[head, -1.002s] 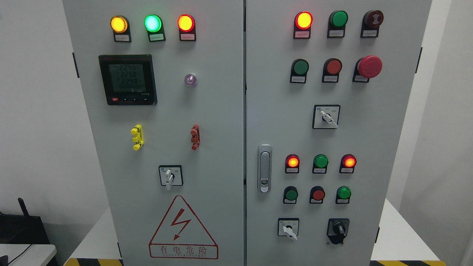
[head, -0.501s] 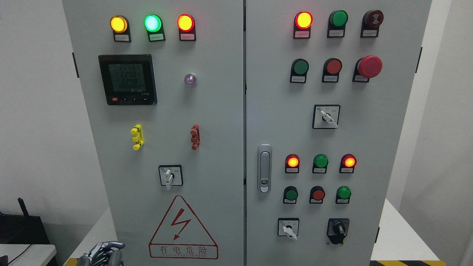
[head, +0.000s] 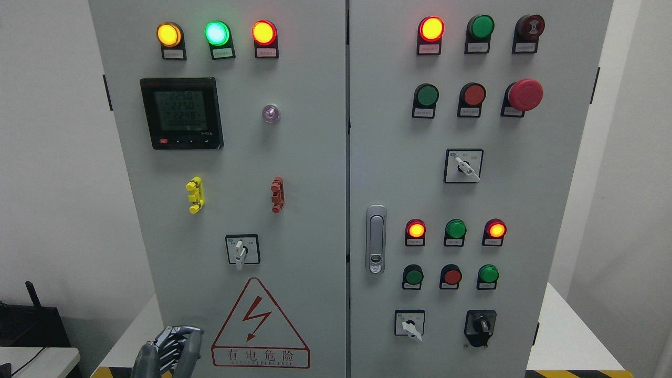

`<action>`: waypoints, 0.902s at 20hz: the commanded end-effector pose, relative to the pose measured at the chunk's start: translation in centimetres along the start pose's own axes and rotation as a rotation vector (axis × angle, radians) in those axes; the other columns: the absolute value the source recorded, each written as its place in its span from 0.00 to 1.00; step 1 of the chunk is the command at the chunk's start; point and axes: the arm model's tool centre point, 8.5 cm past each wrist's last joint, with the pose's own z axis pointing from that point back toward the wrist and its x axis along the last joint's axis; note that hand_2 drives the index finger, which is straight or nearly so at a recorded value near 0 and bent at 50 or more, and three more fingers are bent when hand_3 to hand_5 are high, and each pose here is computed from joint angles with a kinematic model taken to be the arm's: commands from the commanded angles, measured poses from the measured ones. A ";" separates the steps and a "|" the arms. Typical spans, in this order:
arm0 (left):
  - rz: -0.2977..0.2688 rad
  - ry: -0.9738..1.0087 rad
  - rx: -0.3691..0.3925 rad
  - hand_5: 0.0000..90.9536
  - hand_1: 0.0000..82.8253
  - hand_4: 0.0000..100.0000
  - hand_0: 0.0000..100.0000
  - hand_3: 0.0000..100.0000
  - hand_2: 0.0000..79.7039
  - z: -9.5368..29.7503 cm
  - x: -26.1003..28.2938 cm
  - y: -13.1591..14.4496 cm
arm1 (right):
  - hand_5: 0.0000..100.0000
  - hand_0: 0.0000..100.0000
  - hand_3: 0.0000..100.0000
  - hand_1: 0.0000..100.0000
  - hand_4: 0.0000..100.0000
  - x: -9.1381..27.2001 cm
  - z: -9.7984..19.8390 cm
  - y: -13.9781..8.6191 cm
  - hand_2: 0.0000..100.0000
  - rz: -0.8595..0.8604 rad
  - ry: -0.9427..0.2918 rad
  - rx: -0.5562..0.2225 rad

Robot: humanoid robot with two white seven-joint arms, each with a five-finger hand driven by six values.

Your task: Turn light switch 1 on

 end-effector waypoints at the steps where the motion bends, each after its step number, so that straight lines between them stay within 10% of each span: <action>1: 0.033 -0.072 -0.064 0.87 0.37 0.89 0.03 0.83 0.60 -0.4 3.7 -4.0 | 0.00 0.12 0.00 0.39 0.00 0.0 0.0 0.1 0.00 -0.008 0.001 -0.002; 18: 0.048 0.031 0.114 0.93 0.54 0.92 0.07 0.85 0.63 -2.4 5.3 -4.4 | 0.00 0.12 0.00 0.39 0.00 0.0 0.0 0.0 0.00 -0.008 0.001 -0.003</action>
